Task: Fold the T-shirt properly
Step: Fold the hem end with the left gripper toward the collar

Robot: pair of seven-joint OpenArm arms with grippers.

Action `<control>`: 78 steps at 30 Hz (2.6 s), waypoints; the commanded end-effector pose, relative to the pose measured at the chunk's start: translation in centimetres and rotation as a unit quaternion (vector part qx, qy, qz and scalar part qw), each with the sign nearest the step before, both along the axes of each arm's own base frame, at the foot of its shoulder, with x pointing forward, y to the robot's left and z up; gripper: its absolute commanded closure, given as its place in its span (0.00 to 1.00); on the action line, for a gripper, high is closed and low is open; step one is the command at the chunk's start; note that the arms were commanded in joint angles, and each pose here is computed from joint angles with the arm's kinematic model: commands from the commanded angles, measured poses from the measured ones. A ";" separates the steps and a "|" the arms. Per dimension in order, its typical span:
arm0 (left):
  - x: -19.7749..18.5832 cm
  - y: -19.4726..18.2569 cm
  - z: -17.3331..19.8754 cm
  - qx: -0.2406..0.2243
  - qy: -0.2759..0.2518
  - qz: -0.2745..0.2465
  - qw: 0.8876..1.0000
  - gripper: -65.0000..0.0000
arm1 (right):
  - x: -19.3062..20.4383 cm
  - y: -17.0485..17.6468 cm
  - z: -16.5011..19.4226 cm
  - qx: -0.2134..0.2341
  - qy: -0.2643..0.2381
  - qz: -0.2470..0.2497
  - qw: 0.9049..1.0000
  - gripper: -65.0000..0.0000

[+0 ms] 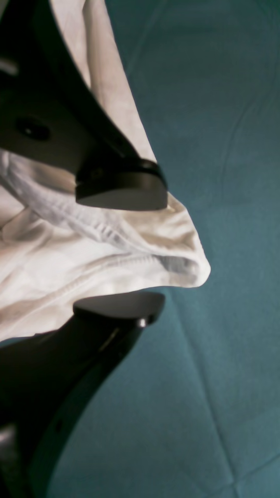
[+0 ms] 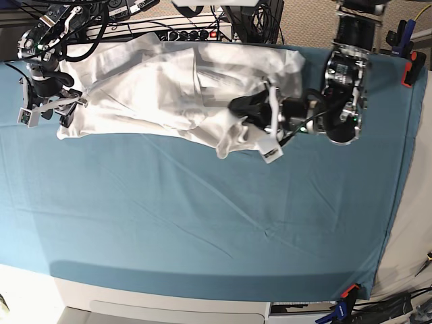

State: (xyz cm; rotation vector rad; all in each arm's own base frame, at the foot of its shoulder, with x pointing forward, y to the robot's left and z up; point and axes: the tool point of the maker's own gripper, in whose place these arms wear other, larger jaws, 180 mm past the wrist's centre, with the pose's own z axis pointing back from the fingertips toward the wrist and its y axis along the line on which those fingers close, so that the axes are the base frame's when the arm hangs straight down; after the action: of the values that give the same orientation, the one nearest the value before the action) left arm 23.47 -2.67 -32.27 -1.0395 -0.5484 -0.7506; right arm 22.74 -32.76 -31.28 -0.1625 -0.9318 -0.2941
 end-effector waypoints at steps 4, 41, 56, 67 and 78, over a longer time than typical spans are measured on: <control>1.0 -2.2 2.6 -0.052 -0.027 0.005 0.998 1.00 | 0.7 -0.2 1.5 -0.012 -0.026 0.005 1.000 0.49; 2.6 -5.4 5.4 -0.020 -0.124 -0.011 0.992 0.69 | 0.7 -0.4 1.6 -0.015 -0.027 0.006 1.000 0.49; 3.3 7.9 -0.3 0.103 -0.045 0.185 0.976 1.00 | 0.7 -0.4 1.6 -0.014 -0.027 0.006 1.000 0.49; 1.8 6.7 -0.8 0.101 -0.036 0.235 0.966 1.00 | 0.8 -0.3 1.7 -0.013 -0.029 0.006 0.999 0.49; -0.6 0.9 -1.9 0.105 -0.029 0.179 0.978 1.00 | 0.8 -0.2 1.7 -0.010 -0.032 0.007 0.999 0.49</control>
State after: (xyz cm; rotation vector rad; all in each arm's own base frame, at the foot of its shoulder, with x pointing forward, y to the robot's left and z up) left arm 22.41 -1.49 -35.22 -0.6754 -0.6282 -0.5079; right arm 22.92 -32.71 -31.05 -0.1508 -0.9432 -0.2935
